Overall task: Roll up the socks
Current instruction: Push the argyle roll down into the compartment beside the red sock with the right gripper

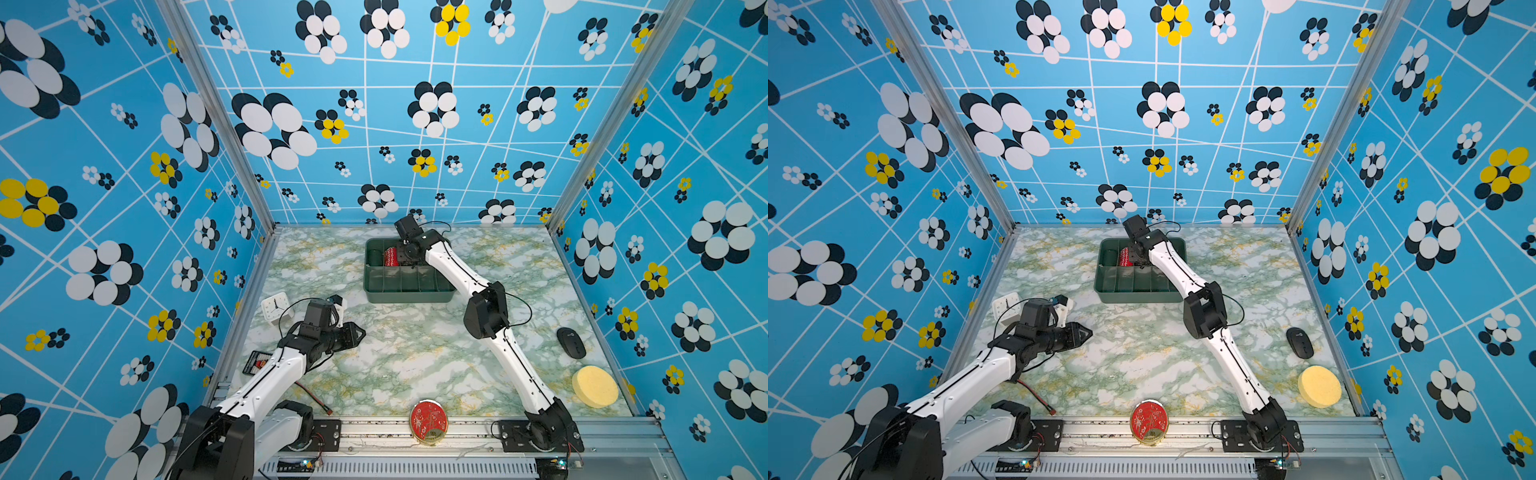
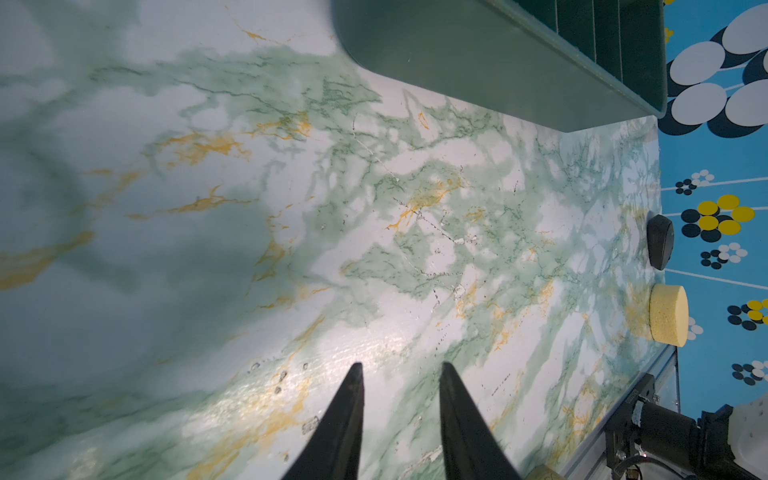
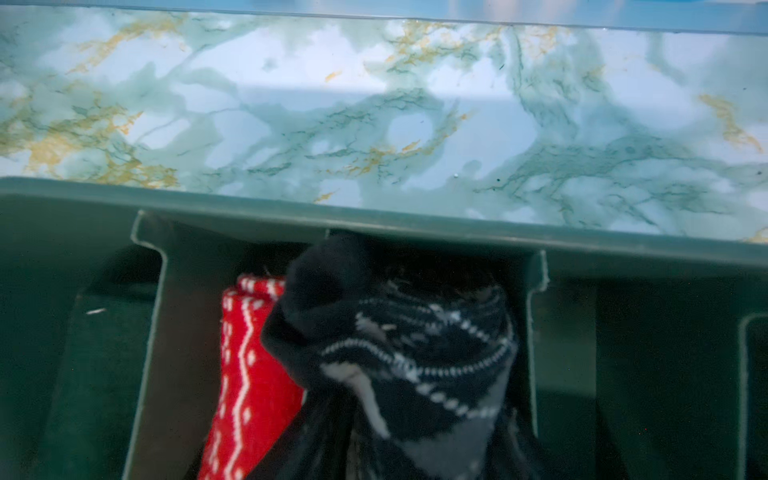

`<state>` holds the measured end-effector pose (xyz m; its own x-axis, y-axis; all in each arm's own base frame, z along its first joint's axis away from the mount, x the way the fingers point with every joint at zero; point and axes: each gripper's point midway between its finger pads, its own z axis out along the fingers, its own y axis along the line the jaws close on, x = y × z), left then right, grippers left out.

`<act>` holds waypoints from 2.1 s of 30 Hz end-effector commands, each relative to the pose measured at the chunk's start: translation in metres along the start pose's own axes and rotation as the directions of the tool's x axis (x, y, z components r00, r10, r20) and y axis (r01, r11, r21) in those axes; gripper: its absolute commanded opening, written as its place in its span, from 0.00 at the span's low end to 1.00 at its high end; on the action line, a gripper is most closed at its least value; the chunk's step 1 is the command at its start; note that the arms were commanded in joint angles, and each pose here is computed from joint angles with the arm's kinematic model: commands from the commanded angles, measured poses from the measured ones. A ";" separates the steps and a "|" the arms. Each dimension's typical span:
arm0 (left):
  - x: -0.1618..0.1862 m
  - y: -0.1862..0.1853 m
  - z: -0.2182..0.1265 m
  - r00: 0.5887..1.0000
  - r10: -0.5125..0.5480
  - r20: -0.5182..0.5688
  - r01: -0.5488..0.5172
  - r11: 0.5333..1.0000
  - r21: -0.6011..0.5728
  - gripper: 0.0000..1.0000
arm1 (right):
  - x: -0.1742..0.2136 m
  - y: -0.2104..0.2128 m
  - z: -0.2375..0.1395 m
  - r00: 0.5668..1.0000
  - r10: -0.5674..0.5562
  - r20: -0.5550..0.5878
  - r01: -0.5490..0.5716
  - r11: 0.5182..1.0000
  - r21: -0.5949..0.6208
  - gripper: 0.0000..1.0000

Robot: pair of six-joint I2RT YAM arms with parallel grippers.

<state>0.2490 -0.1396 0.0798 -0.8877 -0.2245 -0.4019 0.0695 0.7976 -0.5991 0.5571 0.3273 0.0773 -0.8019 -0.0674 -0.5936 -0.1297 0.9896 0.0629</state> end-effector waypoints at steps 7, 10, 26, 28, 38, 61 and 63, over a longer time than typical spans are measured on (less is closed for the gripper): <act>0.005 0.005 -0.003 1.000 0.002 0.001 -0.002 1.000 -0.016 0.33 | 0.033 0.009 0.014 0.994 -0.038 -0.099 0.036 0.999 -0.020 0.58; 0.005 0.005 -0.003 1.000 0.003 0.001 -0.003 1.000 -0.016 0.33 | 0.035 0.010 0.014 0.993 -0.044 -0.106 0.041 0.999 -0.026 0.61; 0.006 0.006 -0.003 1.000 0.002 0.002 -0.002 1.000 -0.019 0.33 | 0.014 0.013 -0.008 0.998 -0.050 -0.044 0.049 0.999 -0.023 0.68; 0.006 0.006 -0.004 1.000 0.002 0.002 -0.002 1.000 -0.018 0.33 | 0.011 0.014 -0.010 0.998 -0.051 -0.034 0.050 0.999 -0.021 0.68; 0.008 0.007 -0.003 1.000 0.001 0.000 -0.001 1.000 -0.020 0.33 | -0.021 0.015 -0.039 0.997 -0.035 0.068 0.036 0.999 -0.018 0.69; 0.008 0.007 -0.004 1.000 0.001 0.001 -0.001 1.000 -0.019 0.33 | -0.058 0.006 -0.069 0.978 0.012 0.207 -0.012 1.000 -0.002 0.69; 0.008 0.008 -0.004 1.000 0.000 -0.001 0.000 1.000 -0.019 0.33 | -0.059 0.004 -0.070 0.977 0.020 0.214 -0.020 1.000 -0.002 0.68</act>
<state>0.2445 -0.1373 0.0781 -0.8867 -0.2260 -0.4033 0.0661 0.8015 -0.5944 0.5571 0.3324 0.1328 -0.7159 -0.0679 -0.6949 -0.1418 0.9887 0.0495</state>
